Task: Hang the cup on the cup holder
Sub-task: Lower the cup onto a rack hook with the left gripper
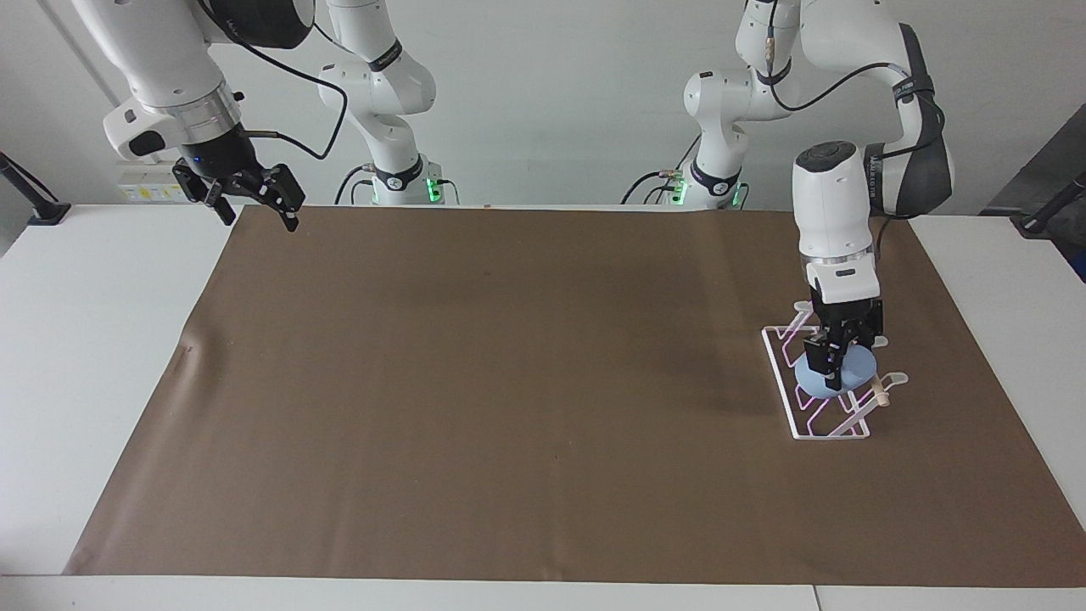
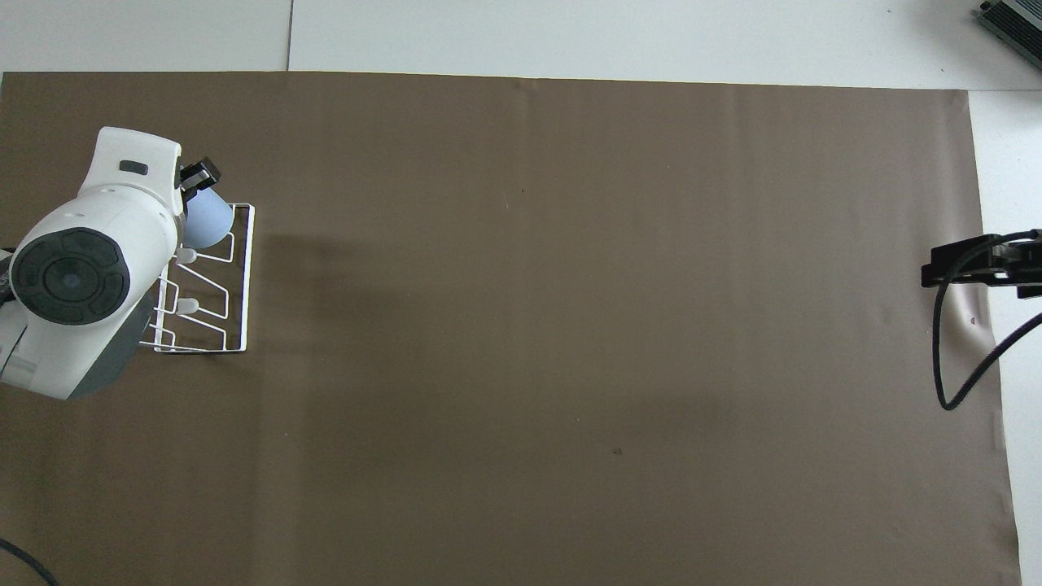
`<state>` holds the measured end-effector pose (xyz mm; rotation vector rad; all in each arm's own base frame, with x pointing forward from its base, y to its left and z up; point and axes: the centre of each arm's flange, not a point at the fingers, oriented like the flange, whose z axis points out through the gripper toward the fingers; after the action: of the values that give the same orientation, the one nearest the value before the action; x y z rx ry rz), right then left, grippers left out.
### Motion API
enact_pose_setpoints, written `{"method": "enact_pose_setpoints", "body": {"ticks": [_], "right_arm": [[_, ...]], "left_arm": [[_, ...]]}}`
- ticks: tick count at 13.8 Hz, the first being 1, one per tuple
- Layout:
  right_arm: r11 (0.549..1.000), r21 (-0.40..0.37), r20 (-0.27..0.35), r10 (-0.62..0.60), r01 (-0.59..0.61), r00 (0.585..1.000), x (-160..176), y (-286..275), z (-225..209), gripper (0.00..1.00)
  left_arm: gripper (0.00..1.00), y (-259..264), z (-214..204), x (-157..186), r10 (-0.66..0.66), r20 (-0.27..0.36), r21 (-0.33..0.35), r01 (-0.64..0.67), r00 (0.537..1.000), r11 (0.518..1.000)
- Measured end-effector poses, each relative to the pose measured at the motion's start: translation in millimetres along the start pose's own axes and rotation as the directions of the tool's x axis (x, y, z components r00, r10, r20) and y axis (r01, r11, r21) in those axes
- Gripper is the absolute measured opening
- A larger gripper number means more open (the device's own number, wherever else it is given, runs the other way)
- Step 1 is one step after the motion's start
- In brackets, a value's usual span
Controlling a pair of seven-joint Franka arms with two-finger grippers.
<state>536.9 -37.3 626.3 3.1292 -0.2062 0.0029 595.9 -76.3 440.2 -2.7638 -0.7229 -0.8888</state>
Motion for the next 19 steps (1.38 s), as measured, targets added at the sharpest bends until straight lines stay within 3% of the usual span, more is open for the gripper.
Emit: {"method": "enact_pose_setpoints", "body": {"ticks": [2, 3, 4, 6, 10, 16, 19], "right_arm": [[1.0, 0.0, 0.002, 0.001, -0.001, 1.0, -0.4, 0.4, 0.3, 1.0], [1.0, 0.0, 0.002, 0.001, -0.001, 1.0, -1.1, 0.6, -0.4, 1.0], [1.0, 0.0, 0.002, 0.001, -0.001, 1.0, -2.4, 0.7, -1.9, 1.0], [1.0, 0.001, -0.002, 0.001, -0.001, 1.0, -4.5, 0.9, -4.8, 1.0], [1.0, -0.027, -0.01, -0.004, 0.004, 1.0, -6.4, 1.3, -8.3, 1.0], [0.999, -0.032, -0.017, -0.013, 0.012, 1.0, -8.1, -2.5, -11.4, 1.0], [0.999, -0.032, -0.016, -0.013, 0.012, 1.0, -8.1, -2.5, -11.3, 1.0]], "left_arm": [[0.81, -1.5, 1.5, -4.2, 0.003, 0.007, 0.004, -0.003, 1.0, 1.0], [0.89, -1.9, 1.1, -4.9, 0.003, 0.007, 0.004, -0.003, 1.0, 1.0], [0.89, -2.0, 0.5, -4.8, 0.003, 0.006, 0.004, -0.003, 1.0, 1.0], [1.0, -2.1, -0.8, -4.1, 0.002, 0.004, 0.003, -0.002, 1.0, 1.0], [1.0, -2.0, -7.5, 0.6, 0.001, -0.005, 0.004, -0.001, 1.0, 1.0], [1.0, 14.1, -59.4, 8.7, 0.022, -0.015, 0.079, -0.021, 1.0, 0.997], [1.0, 20.2, -90.3, 6.2, 0.073, 0.029, 0.076, -0.075, 0.997, 0.994]]}}
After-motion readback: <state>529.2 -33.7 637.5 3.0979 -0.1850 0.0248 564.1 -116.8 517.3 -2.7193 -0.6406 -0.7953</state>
